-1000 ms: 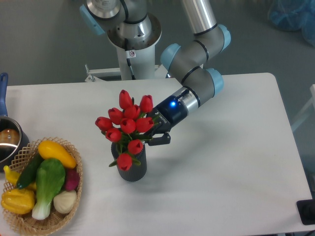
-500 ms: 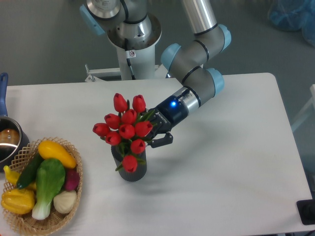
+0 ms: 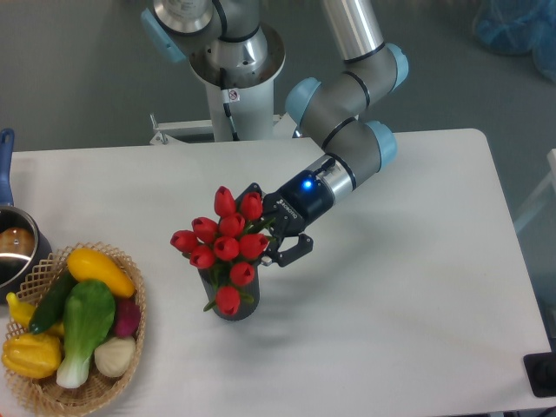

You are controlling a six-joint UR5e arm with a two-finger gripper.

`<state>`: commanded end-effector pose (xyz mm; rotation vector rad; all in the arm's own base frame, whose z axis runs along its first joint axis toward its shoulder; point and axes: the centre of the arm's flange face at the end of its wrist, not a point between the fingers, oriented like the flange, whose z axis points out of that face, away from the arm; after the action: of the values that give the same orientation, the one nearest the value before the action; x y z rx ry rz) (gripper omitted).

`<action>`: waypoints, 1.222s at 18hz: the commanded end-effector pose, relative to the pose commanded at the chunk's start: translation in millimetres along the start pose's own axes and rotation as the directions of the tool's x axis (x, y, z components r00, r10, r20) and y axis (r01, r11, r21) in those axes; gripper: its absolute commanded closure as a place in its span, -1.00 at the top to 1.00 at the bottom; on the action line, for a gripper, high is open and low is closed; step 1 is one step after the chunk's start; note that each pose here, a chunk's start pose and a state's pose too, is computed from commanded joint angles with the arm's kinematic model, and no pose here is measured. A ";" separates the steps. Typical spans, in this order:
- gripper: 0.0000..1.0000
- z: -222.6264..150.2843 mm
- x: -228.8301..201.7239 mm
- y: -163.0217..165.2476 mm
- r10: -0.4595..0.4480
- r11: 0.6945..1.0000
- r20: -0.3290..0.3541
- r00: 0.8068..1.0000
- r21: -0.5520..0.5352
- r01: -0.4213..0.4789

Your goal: Insert the flowers into the vase

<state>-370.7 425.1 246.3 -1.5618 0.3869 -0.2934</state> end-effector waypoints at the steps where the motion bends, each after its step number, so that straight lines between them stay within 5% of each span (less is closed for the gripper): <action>1: 1.00 -2.4 -1.0 -0.6 0.001 1.000 0.005 1.000 0.000 -0.001; 8: 1.00 -25.7 -8.3 -15.2 0.033 0.982 0.020 0.999 -0.185 -0.029; 13: 1.00 -47.6 -5.4 -53.6 0.048 0.931 0.060 0.997 -0.365 -0.022; 18: 1.00 -90.3 -4.0 -119.8 0.104 0.855 0.184 0.977 -0.519 0.007; 22: 1.00 -134.5 -16.0 -164.6 0.135 0.814 0.315 0.939 -0.576 0.077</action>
<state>-431.3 310.5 415.5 -2.1681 0.2305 0.1515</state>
